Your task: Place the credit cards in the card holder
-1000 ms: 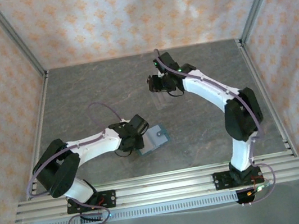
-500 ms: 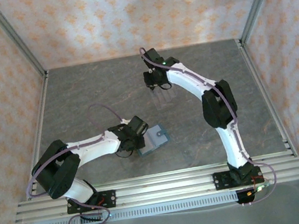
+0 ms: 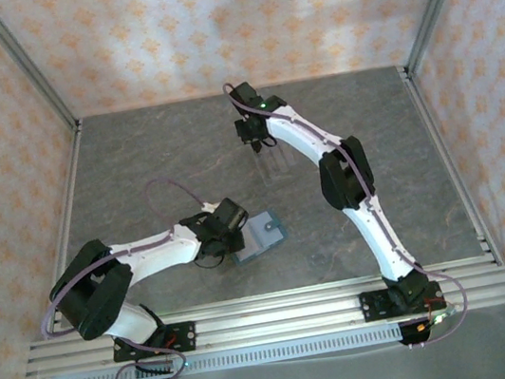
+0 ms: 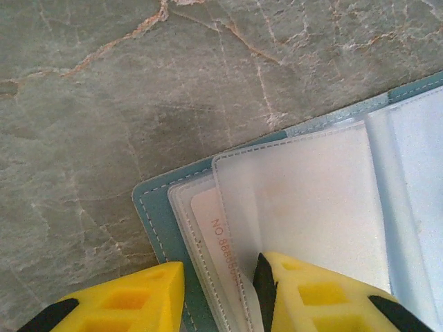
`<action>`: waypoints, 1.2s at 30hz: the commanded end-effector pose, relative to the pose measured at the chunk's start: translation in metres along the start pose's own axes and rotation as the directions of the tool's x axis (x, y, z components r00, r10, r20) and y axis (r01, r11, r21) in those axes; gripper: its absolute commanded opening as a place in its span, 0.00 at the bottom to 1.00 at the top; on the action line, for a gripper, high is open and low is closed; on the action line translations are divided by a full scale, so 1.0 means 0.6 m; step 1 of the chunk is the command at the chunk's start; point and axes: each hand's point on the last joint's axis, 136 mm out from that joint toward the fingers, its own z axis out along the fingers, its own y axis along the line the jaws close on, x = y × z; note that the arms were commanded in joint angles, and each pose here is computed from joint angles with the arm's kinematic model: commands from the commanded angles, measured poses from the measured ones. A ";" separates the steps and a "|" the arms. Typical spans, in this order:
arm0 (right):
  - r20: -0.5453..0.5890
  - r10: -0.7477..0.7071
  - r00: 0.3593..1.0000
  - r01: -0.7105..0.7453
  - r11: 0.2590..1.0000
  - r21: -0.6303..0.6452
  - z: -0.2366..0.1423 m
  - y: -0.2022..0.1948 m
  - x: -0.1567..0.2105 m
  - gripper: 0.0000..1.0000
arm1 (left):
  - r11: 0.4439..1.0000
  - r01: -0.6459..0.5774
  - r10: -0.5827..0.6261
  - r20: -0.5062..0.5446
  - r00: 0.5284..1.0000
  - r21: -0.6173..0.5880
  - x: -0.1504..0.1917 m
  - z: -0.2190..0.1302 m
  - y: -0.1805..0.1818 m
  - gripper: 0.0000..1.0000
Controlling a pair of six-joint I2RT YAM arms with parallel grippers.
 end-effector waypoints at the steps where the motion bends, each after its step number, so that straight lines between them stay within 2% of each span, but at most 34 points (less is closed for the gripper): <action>1: -0.001 -0.038 0.999 0.038 0.996 0.082 -0.003 -0.024 -0.005 0.22 | 0.993 -0.013 -0.001 -0.113 0.994 -0.117 0.056 0.017 0.062 0.34; 18: -0.050 -0.054 0.997 0.059 0.994 0.095 0.032 -0.034 0.013 0.24 | 0.992 -0.015 0.001 -0.115 0.993 -0.123 0.057 0.016 0.065 0.34; 26: -0.062 -0.055 0.997 0.058 0.997 0.049 0.034 -0.021 0.017 0.23 | 0.992 -0.015 0.001 -0.112 0.994 -0.124 0.056 0.017 0.064 0.34; 36: -0.059 -0.054 0.997 0.054 0.999 -0.001 0.029 -0.007 0.014 0.16 | 0.992 -0.015 0.000 -0.115 0.993 -0.128 0.059 0.019 0.067 0.33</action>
